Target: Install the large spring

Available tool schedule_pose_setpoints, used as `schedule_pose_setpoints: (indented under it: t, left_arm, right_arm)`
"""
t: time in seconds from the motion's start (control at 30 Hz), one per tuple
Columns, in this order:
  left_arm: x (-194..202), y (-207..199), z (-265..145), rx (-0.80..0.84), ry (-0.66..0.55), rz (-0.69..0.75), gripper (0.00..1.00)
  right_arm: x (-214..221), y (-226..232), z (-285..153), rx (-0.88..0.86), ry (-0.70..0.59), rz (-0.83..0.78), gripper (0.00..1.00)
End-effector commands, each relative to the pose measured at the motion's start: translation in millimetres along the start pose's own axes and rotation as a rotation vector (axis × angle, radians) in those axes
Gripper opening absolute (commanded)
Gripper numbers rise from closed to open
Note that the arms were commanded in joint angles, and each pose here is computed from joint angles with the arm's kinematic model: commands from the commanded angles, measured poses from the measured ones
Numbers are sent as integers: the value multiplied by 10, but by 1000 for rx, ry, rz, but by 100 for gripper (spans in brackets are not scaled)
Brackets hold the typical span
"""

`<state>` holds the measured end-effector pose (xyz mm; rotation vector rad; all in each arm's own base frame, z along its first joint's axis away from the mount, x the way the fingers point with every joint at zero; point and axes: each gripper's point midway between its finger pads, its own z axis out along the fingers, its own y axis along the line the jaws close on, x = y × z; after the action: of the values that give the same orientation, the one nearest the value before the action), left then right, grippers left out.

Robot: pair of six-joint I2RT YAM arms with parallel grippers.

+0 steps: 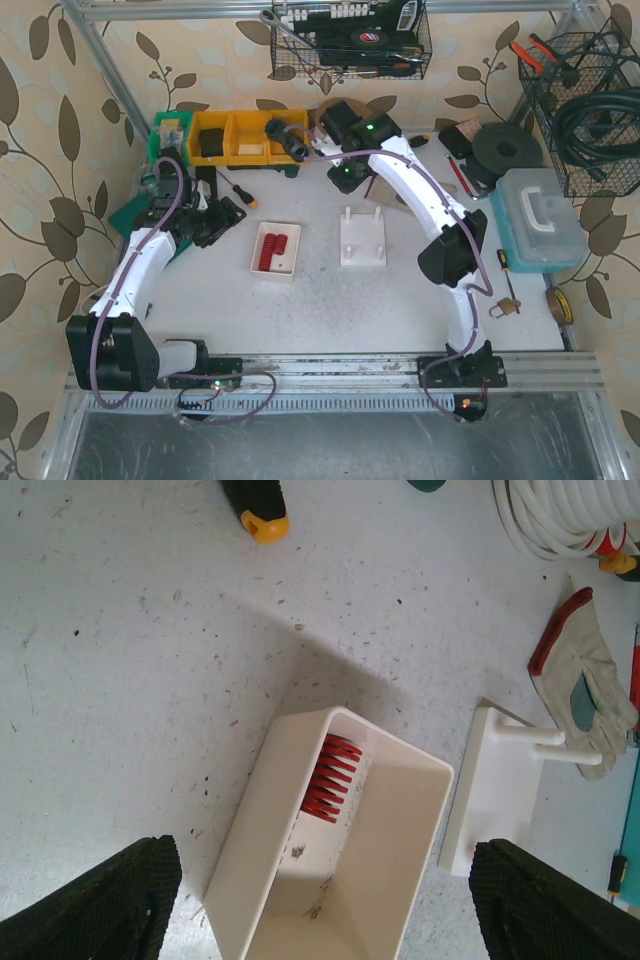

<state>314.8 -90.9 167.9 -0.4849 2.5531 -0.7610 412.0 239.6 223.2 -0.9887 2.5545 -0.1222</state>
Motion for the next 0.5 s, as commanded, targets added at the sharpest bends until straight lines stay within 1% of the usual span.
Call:
schedule_pose_setpoints:
  t: [0.0, 0.27, 0.47]
  left_arm:
    - [-116, -125, -71, 26, -47, 56, 83]
    - [-126, -121, 1, 31, -36, 64, 83]
    - [-128, -121, 45, 32, -34, 68, 84]
  right_arm:
    - [47, -16, 327, 3, 60, -3, 0]
    - [106, -95, 658, -3, 109, -1, 0]
    - [154, -122, 730, -7, 121, -2, 0]
